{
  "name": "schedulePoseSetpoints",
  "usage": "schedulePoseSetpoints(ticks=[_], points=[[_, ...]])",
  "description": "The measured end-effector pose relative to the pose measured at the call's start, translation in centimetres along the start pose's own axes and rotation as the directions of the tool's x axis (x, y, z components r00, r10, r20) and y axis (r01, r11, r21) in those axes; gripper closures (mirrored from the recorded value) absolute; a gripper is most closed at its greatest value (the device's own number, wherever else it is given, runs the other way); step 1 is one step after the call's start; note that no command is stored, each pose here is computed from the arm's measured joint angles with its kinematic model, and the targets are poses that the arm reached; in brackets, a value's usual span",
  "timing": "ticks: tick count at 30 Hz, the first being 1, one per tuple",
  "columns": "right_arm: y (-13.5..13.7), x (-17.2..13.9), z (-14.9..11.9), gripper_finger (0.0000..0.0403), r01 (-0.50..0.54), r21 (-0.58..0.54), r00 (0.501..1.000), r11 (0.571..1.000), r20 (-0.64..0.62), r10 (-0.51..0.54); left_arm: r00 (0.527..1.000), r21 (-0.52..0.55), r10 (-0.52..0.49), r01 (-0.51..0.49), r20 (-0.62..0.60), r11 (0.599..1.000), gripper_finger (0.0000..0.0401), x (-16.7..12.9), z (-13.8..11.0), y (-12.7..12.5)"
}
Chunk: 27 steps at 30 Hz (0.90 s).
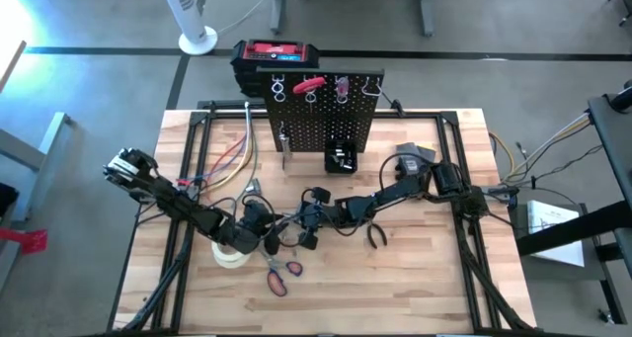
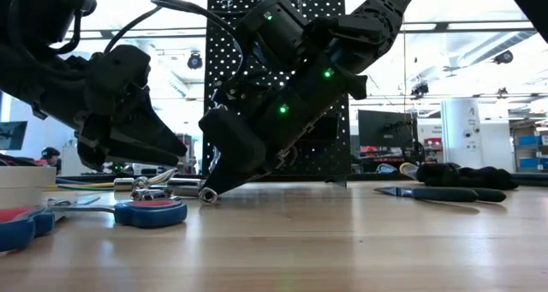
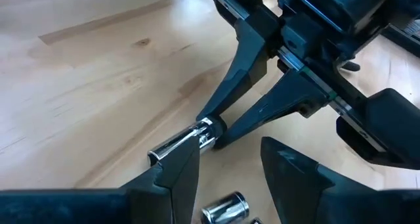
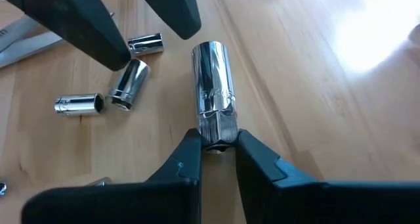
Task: Hang tools onto peg board
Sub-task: Put the extension bar into the black bin on the peg board
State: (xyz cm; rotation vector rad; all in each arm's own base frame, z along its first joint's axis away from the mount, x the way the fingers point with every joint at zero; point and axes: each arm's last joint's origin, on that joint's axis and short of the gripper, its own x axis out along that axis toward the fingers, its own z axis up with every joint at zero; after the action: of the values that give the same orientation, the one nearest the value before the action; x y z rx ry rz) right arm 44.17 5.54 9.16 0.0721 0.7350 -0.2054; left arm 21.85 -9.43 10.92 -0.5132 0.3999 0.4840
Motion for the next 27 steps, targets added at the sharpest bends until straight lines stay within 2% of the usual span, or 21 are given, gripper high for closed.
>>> schedulePoseSetpoints(ticks=[8, 12, 16, 22, 24, 27], points=[[0.0, -0.1, 0.1, 0.0362, -0.001, -0.017, 1.000, 1.000, 0.000, 0.001, 1.000, 0.000, -0.006, 0.006, 0.005, 1.000, 0.0247, -0.2, 0.0, -0.1], [0.5, -1.1, 0.4, 0.0362, -0.008, -0.048, 1.000, 0.999, -0.019, 0.007, 0.998, 0.028, -0.013, 0.012, 0.057, 1.000, 0.0247, -1.1, 0.2, -0.6], [1.3, -3.2, 1.1, 0.0362, -0.024, -0.074, 0.999, 0.997, -0.048, 0.021, 0.994, 0.054, -0.035, 0.030, 0.100, 0.998, 0.0247, -2.0, 1.0, -1.1], [2.1, -6.8, 3.1, 0.0362, -0.015, -0.089, 1.000, 0.996, -0.003, 0.015, 0.985, 0.088, -0.079, 0.066, 0.152, 0.994, 0.0247, -3.5, 2.5, -1.6], [2.1, -8.2, 3.7, 0.0362, 0.004, -0.100, 1.000, 0.995, 0.003, -0.004, 0.979, 0.104, -0.080, 0.062, 0.186, 0.993, 0.0247, -4.0, 2.9, -1.7], [1.8, -10.4, 4.4, 0.0362, 0.096, -0.114, 0.995, 0.989, 0.015, -0.095, 0.970, 0.125, -0.089, 0.061, 0.225, 0.990, 0.0247, -4.9, 3.5, -2.0]])
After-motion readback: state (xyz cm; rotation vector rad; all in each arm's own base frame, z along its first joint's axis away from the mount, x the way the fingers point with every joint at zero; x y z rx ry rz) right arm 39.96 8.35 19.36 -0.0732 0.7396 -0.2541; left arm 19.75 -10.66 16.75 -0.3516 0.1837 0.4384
